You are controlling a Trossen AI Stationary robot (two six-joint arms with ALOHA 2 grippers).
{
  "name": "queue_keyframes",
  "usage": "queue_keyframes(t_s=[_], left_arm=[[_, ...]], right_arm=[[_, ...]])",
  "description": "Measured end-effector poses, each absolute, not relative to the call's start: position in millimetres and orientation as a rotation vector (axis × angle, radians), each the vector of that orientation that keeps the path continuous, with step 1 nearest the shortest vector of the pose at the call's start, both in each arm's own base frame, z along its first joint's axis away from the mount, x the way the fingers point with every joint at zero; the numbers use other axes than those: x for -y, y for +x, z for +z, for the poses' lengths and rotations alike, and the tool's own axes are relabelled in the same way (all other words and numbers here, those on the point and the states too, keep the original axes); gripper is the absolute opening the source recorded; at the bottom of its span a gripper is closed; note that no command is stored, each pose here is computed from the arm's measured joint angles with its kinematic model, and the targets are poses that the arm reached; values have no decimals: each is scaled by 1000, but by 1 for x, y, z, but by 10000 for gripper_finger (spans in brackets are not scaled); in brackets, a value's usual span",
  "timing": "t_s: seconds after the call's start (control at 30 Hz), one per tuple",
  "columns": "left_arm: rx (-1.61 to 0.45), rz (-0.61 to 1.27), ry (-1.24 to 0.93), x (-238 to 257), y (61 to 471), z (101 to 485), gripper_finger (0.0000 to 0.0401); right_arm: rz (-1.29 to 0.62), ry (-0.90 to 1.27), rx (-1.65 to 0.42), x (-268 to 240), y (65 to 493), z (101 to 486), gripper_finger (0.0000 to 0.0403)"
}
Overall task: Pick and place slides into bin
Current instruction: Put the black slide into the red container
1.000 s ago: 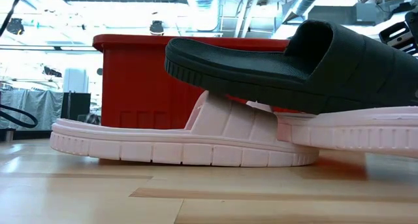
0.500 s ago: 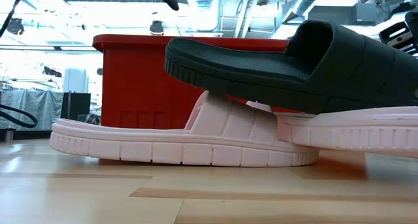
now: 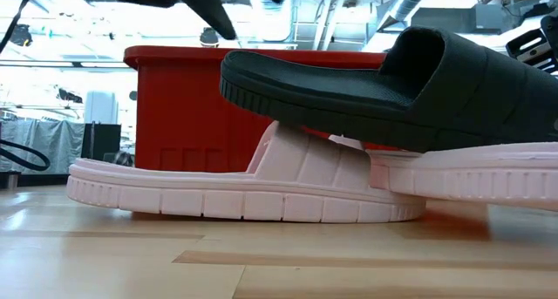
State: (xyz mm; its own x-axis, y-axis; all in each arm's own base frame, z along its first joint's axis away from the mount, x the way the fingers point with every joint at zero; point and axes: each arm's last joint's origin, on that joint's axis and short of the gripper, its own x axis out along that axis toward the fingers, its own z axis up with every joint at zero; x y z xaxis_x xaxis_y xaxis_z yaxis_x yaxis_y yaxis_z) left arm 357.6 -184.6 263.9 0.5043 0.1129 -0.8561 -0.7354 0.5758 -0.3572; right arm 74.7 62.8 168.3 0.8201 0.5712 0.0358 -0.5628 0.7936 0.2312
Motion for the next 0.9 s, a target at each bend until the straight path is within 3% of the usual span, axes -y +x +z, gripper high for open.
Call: queue_keyframes(t_s=[0.33,0.9], left_arm=[[-953,629,-792,187,367,239,215],[-984,645,-804,183,370,233,215]], right_arm=[[610,237,-37,-63,75,168,173],[610,237,-37,-63,75,168,173]])
